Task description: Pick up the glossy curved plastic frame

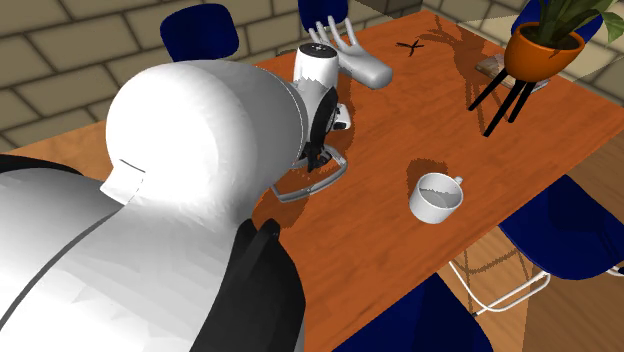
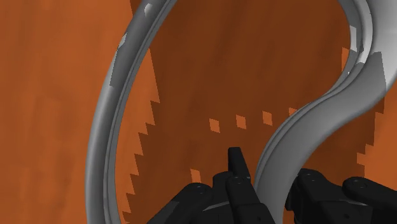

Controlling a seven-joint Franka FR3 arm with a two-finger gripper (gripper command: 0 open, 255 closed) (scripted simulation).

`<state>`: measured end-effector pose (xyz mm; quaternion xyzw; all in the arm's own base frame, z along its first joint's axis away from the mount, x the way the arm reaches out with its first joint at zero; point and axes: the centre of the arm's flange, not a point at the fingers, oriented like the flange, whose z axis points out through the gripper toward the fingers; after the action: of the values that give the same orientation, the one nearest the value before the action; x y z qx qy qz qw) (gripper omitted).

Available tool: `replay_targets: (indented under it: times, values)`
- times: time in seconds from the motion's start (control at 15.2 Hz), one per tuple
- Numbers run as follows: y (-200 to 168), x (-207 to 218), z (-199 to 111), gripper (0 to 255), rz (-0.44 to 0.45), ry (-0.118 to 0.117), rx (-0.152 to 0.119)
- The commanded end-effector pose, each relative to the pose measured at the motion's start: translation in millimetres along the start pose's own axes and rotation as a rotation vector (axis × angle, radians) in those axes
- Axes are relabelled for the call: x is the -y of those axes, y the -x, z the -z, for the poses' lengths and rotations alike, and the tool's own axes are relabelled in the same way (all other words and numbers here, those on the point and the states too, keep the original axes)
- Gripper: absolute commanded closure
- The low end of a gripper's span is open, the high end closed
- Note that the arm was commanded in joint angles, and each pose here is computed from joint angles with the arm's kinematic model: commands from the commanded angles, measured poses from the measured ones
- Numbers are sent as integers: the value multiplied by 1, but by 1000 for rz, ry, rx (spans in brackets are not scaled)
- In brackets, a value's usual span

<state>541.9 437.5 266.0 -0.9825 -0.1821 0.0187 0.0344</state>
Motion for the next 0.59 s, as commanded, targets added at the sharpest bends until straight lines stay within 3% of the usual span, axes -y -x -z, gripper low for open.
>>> replay_targets:
  times: [0.0,0.53]
  values:
    - [1,2,4,255,1,-1,2]
    - [2,5,46,255,1,-1,2]
